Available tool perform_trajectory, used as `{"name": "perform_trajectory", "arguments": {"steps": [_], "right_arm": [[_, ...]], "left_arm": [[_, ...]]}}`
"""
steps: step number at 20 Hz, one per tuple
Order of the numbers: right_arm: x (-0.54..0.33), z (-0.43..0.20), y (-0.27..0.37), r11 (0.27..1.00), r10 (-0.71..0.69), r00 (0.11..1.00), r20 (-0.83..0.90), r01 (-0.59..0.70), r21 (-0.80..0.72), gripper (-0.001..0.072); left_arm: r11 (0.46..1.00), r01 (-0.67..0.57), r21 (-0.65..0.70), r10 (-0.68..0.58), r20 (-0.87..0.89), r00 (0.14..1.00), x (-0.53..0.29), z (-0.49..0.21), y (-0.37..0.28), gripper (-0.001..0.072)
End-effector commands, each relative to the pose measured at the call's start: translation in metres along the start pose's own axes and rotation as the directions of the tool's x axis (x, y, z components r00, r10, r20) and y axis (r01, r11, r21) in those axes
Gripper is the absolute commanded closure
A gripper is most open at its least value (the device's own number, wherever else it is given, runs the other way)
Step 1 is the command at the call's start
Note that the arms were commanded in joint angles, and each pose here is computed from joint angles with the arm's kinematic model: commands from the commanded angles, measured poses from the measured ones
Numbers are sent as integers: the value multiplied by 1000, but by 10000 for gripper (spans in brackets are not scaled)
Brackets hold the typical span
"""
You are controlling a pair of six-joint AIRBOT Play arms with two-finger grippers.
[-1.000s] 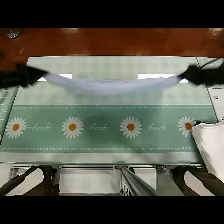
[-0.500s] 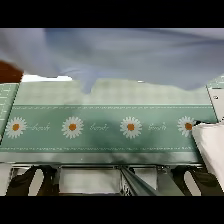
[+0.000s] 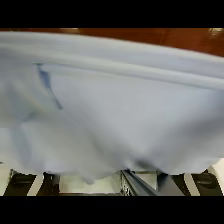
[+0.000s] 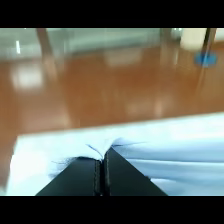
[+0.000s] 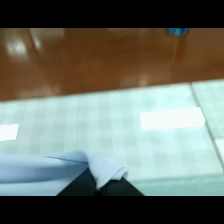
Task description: Fold the shirts.
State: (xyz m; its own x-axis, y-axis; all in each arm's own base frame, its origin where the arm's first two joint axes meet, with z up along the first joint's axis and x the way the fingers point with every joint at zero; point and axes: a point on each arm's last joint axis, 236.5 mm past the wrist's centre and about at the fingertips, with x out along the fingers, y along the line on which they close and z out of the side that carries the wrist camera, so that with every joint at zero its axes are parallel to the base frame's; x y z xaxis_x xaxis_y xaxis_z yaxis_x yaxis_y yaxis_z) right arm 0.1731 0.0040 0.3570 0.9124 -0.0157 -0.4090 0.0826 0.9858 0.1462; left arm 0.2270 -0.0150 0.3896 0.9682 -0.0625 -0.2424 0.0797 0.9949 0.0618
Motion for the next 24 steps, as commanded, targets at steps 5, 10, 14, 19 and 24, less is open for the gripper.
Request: {"name": "perform_trajectory", "arguments": {"steps": [5,10,14,19,24], "right_arm": [[194,-75,20,975,216,917,-336,-183,128,695],[347,-114,17,931,314,855,-412,-193,310,695],[439,-130,14,887,368,815,-448,-162,433,695],[458,-164,17,869,432,700,-568,-156,469,695],[418,-242,-23,962,263,513,-817,-73,264,695]], "left_arm": [[979,60,-197,-145,-454,879,181,-141,-7,676],[947,29,-319,-207,-542,814,293,-213,-8,676],[891,-44,-451,-251,-571,781,352,-264,-12,676],[871,-30,-491,-351,-663,662,349,-312,-34,675],[892,40,-450,-427,-812,397,290,-384,-59,675]]}}
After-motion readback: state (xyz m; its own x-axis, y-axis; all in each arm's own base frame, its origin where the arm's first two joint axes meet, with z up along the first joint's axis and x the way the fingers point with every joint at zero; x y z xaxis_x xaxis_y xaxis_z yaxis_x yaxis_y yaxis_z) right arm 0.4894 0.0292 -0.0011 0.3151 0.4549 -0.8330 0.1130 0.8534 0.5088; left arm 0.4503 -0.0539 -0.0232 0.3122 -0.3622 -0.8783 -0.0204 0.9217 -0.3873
